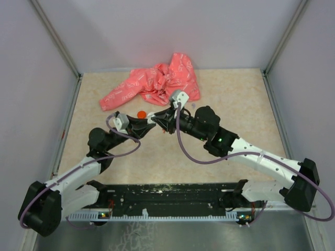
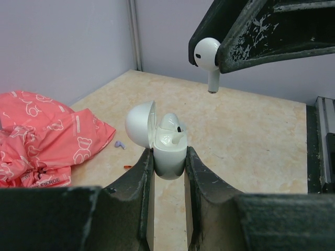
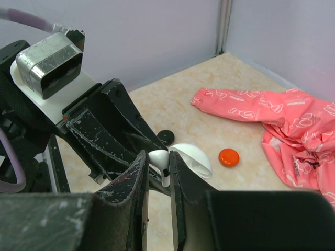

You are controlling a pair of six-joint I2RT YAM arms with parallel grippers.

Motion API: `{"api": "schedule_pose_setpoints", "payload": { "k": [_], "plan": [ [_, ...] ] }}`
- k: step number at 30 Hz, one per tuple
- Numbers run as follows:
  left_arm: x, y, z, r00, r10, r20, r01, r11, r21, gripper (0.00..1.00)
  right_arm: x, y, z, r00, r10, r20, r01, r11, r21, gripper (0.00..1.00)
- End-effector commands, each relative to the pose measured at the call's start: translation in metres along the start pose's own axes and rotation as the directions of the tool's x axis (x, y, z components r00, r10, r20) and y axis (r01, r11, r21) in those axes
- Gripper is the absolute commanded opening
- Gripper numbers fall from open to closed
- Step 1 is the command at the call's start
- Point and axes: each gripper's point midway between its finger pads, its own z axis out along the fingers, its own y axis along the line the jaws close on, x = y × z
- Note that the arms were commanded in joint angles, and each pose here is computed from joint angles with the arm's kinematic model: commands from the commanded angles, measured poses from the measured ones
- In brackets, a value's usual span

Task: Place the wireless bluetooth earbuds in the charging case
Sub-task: Place the earbud in the charging case.

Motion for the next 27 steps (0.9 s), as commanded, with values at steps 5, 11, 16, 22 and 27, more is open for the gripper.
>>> {"api": "schedule_pose_setpoints", "payload": {
  "k": [5,11,16,22,27],
  "plan": [
    [-0.015,-0.010,0.000,0.998,-0.002,0.058,0.000,0.999,0.043,0.00,-0.013,0.012,0.013,0.996,-0.009,0.090,0.014,0.998,-0.054,0.06],
    [-0.017,-0.012,0.000,0.998,-0.006,0.066,0.003,0.999,0.053,0.00,-0.002,0.010,0.019,0.997,-0.008,0.072,0.011,0.999,-0.046,0.06],
    [-0.018,-0.012,-0.001,0.997,-0.007,0.071,0.003,0.999,0.051,0.00,0.004,0.008,0.022,0.999,-0.012,0.052,0.014,0.999,-0.036,0.06],
    [-0.020,-0.011,-0.001,0.997,-0.011,0.078,0.008,0.999,0.044,0.00,0.010,0.004,0.021,0.999,-0.023,0.028,0.024,1.000,-0.017,0.06],
    [-0.020,-0.011,-0.002,0.997,-0.016,0.081,0.013,0.999,0.041,0.00,0.016,0.004,0.020,1.000,-0.023,0.012,0.023,1.000,-0.012,0.06]
  ]
}}
